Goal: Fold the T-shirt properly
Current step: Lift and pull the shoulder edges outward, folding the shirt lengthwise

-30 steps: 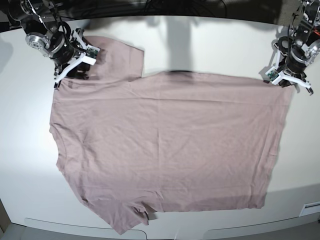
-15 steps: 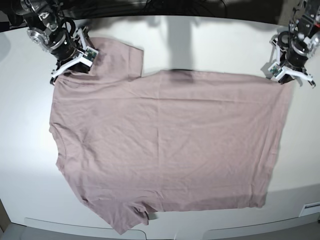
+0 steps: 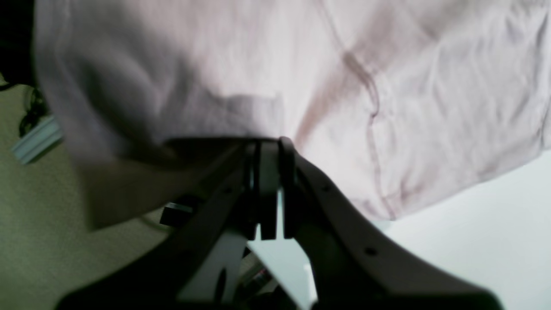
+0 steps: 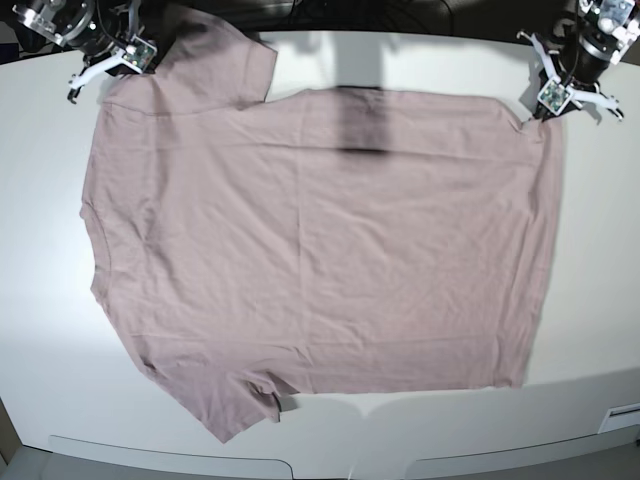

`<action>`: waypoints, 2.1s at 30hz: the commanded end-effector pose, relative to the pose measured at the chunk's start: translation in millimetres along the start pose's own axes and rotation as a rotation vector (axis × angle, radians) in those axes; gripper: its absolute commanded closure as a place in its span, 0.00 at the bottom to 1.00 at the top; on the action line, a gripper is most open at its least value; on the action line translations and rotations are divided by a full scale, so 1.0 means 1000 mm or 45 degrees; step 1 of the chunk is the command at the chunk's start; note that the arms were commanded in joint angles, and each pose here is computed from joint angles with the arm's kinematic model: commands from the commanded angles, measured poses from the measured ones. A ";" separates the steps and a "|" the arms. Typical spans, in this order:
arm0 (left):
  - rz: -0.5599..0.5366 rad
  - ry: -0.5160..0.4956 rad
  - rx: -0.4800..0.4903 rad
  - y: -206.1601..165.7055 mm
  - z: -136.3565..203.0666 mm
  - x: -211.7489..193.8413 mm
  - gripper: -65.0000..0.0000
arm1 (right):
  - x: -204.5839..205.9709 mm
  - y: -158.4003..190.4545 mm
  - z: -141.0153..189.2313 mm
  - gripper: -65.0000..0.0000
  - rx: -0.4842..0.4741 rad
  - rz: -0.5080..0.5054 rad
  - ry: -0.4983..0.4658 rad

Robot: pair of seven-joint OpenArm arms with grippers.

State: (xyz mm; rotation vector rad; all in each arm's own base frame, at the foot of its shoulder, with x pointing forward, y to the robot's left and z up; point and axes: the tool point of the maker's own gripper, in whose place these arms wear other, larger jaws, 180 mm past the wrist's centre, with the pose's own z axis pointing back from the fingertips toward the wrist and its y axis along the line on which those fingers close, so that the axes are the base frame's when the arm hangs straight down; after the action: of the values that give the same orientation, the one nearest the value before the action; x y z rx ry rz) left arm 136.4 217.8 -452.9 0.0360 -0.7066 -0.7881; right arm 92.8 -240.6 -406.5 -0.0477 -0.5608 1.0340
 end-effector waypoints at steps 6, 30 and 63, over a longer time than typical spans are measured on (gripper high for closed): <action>0.009 0.018 -0.060 -0.031 0.029 0.001 1.00 | -0.004 0.003 0.029 1.00 -0.053 -0.047 -0.013; 0.069 -0.228 0.361 0.112 0.011 0.069 1.00 | 0.052 -0.128 0.018 1.00 -0.461 -0.242 -0.272; 0.231 -0.290 0.407 0.181 -0.058 0.089 1.00 | 0.053 -0.243 -0.071 1.00 -0.528 -0.484 -0.283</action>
State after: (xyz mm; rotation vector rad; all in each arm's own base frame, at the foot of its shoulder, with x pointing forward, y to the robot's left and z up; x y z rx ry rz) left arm 318.1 268.2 -413.7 0.1452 -0.9762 -0.5028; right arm 328.5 -303.0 -392.5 -0.1655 -0.8843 0.5422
